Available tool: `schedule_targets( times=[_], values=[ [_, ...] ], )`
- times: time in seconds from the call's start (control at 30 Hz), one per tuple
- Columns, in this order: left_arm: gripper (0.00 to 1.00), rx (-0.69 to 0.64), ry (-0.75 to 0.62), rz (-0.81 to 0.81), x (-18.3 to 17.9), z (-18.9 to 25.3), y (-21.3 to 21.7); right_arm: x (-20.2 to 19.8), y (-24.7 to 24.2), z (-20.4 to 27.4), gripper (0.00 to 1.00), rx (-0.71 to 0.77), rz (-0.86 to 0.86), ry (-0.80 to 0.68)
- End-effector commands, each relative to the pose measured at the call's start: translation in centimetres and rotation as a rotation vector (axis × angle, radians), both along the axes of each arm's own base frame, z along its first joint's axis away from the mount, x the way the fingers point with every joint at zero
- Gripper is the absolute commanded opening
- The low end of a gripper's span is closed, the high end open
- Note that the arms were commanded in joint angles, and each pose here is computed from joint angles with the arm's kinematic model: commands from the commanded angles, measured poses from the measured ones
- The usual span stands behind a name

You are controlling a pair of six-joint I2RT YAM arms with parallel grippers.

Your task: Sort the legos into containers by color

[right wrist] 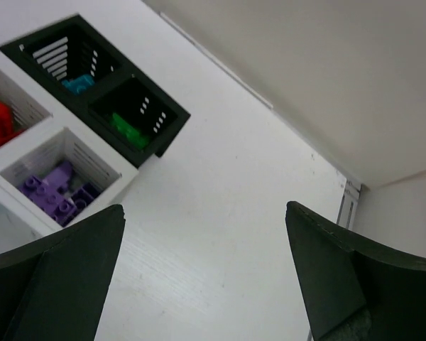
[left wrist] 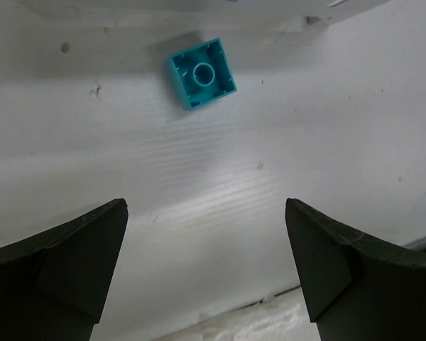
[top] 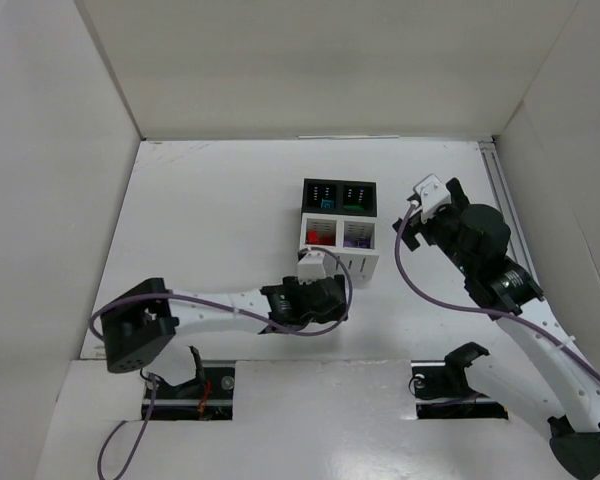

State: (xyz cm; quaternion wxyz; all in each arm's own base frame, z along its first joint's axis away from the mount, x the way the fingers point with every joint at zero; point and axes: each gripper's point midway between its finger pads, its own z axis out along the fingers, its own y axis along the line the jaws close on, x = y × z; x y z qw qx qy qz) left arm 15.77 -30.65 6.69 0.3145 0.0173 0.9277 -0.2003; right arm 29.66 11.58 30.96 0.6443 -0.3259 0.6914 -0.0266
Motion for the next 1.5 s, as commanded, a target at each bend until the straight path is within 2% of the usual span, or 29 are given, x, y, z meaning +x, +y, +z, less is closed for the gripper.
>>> schedule_targets(
  times=[0.0,0.1,0.13,0.27,0.4,0.43,0.57,0.67,0.7,0.87,0.93,1.07,1.2,1.27,1.33,1.37,1.4,1.47],
  values=[
    [0.90,-0.002,-0.105,0.148,2.5,0.9,-1.4,-0.8,-2.0,-2.1,0.99,-0.015,-0.078,0.071],
    [0.86,0.031,-0.128,0.189,3.6,-0.3,-2.2,-1.1,-2.5,-2.8,0.99,-0.025,-0.088,0.090],
    [0.81,0.042,-0.145,0.201,4.1,-0.3,-2.4,-1.2,-2.8,-2.5,0.99,-0.020,-0.097,0.082],
    [0.70,0.082,-0.174,0.261,5.3,-1.3,-3.0,-1.2,-2.8,-2.5,0.99,-0.020,-0.097,0.082],
    [0.67,0.091,-0.202,0.324,6.2,-1.5,-3.1,-1.3,-2.7,-3.4,0.99,-0.027,-0.088,0.099],
    [0.67,0.095,-0.202,0.324,6.3,-2.0,-3.2,-1.3,-2.7,-3.4,0.99,-0.027,-0.088,0.099],
    [0.54,0.122,-0.169,0.373,7.1,-2.9,-2.7,-1.4,-2.8,-3.1,0.99,-0.023,-0.088,0.091],
    [0.50,0.159,-0.155,0.366,7.3,-4.5,-2.4,-1.9,-3.0,-2.8,0.99,-0.022,-0.086,0.070],
    [0.42,0.163,-0.159,0.358,7.4,-4.4,-2.7,-1.9,-3.0,-2.8,0.99,-0.022,-0.086,0.070],
    [0.23,0.179,-0.139,0.329,6.8,-4.2,-3.1,-2.4,-3.2,-2.3,0.99,-0.011,-0.086,0.048],
    [0.18,0.183,-0.140,0.299,5.6,-2.7,-3.2,-2.6,-3.4,-2.2,0.99,-0.010,-0.086,0.047],
    [0.15,0.156,-0.188,0.246,2.0,2.0,-3.2,-2.6,-3.4,-2.2,0.99,-0.010,-0.086,0.047],
    [0.15,0.124,-0.305,0.278,2.3,8.3,-1.6,-2.4,-4.4,-3.9,0.99,-0.010,-0.153,0.081],
    [0.16,0.098,-0.408,0.290,3.8,12.3,-0.9,-2.2,-5.3,-4.6,0.99,-0.009,-0.214,0.089],
    [0.16,0.064,-0.446,0.328,6.6,15.0,-0.4,-2.3,-6.0,-5.3,0.99,0.010,-0.262,0.104],
    [0.16,-0.022,-0.452,0.320,7.8,16.8,-1.5,-2.3,-6.5,-5.3,0.99,0.005,-0.290,0.100],
    [0.16,0.026,-0.480,0.317,10.3,17.3,-0.3,-2.3,-6.7,-5.3,0.99,0.012,-0.303,0.101],
    [0.16,-0.018,-0.505,0.309,12.8,18.9,-0.1,-2.3,-7.0,-5.2,0.99,0.009,-0.321,0.098]
  ],
)
